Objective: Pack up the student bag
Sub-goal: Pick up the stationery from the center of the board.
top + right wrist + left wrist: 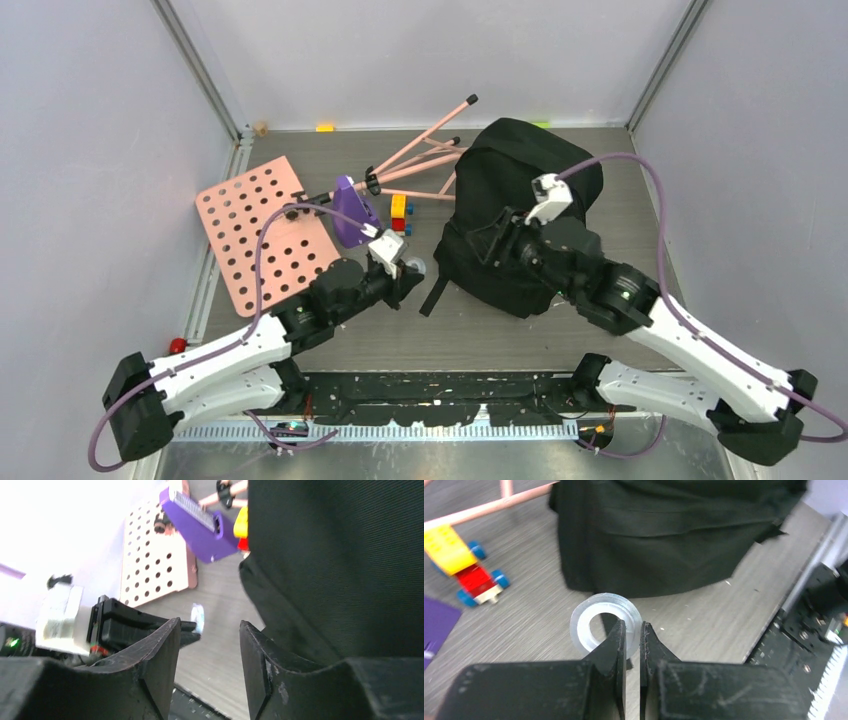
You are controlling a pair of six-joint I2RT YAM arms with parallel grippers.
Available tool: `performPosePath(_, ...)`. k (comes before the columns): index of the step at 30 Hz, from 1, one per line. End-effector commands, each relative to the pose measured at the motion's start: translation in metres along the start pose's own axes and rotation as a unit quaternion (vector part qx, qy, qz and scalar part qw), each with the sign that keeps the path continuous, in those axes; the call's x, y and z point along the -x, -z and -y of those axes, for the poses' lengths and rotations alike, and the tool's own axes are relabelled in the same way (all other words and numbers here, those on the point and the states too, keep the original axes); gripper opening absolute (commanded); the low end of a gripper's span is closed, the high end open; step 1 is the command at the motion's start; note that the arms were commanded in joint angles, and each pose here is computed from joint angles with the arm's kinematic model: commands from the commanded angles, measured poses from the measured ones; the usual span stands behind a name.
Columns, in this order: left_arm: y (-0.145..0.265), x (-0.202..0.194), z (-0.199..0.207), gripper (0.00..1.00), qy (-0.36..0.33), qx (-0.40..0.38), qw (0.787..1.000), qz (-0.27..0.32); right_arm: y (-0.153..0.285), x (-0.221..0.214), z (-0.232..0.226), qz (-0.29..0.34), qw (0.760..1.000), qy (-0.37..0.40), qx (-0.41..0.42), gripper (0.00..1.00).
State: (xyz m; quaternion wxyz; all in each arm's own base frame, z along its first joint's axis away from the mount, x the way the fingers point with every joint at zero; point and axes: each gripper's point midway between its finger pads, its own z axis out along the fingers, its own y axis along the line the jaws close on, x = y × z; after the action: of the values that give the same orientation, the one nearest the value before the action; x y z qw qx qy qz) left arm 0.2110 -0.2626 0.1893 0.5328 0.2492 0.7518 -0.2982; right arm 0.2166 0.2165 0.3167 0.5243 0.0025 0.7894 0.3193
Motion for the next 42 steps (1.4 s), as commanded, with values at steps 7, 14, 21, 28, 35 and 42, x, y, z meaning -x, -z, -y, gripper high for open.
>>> performPosePath(7, 0.011, 0.053, 0.089, 0.00, -0.107, -0.102, 0.985, 0.085, -0.035, -0.062, -0.041, -0.137, 0.981, -0.131, 0.043, 0.60)
performPosePath(14, 0.006, 0.052, 0.098, 0.00, -0.117, -0.101, 0.983, 0.097, -0.026, -0.067, -0.032, -0.130, 0.978, -0.158, 0.040, 0.55)
performPosePath(21, 0.002, 0.068, 0.096, 0.00, -0.102, -0.078, 0.983, 0.129, -0.017, -0.073, -0.032, -0.145, 0.974, -0.170, 0.046, 0.42)
performPosePath(28, 0.005, 0.072, 0.100, 0.00, -0.104, -0.082, 0.980, 0.147, -0.015, -0.080, -0.019, -0.151, 0.976, -0.157, 0.020, 0.43)
performPosePath(35, 0.007, 0.071, 0.108, 0.00, -0.107, -0.104, 0.978, 0.146, -0.020, -0.078, -0.029, -0.152, 0.975, -0.155, 0.044, 0.36)
performPosePath(42, 0.011, 0.071, 0.101, 0.32, -0.123, -0.092, 0.978, 0.141, -0.018, -0.063, -0.016, -0.120, 0.988, -0.089, 0.026, 0.01)
